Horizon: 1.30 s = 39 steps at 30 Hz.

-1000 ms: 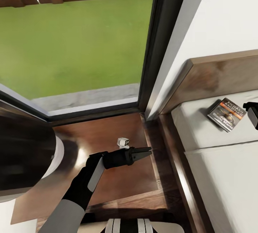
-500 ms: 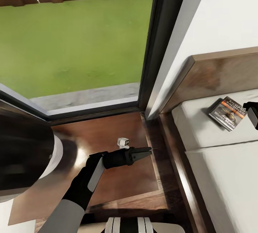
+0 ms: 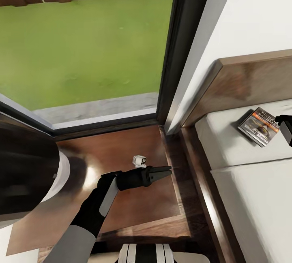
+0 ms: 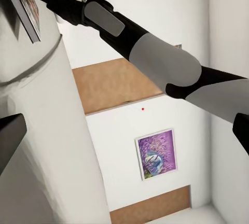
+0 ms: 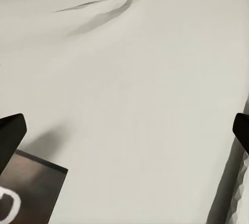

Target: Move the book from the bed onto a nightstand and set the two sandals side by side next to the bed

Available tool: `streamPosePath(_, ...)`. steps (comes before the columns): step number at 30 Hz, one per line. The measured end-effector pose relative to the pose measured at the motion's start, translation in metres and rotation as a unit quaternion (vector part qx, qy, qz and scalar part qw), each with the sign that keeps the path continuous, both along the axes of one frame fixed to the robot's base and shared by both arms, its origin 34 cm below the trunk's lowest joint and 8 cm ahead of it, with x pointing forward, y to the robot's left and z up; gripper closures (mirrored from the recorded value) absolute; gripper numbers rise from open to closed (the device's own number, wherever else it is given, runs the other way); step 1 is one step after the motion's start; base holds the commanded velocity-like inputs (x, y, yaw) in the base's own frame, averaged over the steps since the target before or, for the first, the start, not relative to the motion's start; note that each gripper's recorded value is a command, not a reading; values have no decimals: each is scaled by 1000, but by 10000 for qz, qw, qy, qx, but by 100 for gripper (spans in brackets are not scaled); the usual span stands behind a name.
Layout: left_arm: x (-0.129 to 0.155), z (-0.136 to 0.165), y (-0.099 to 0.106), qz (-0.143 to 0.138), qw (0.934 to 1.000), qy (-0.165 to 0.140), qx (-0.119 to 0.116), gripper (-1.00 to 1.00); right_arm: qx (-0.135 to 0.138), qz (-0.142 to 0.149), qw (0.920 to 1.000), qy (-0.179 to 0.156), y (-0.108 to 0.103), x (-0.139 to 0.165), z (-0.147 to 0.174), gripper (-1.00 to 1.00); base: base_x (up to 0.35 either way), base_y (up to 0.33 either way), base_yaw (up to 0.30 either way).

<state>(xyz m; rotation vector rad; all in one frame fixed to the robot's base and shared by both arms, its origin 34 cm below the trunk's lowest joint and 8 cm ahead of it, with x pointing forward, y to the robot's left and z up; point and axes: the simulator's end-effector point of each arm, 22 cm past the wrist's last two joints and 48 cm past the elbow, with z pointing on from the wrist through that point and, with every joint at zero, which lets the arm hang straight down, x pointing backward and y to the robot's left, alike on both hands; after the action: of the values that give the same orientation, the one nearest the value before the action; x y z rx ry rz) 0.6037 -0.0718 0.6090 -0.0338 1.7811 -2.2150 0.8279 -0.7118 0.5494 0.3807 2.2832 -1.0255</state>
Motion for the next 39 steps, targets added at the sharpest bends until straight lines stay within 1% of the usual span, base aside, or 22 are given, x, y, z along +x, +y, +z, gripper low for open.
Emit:
streamPosePath(33,0,0,0,0,10000,0,0,-100,-18,15,10000,-29,0,1,2,-100,0,0,0)
streamPosePath(39,0,0,0,-2,10000,0,0,-100,-131,124,9996,-238,-1,11,12,-100,0,0,0)
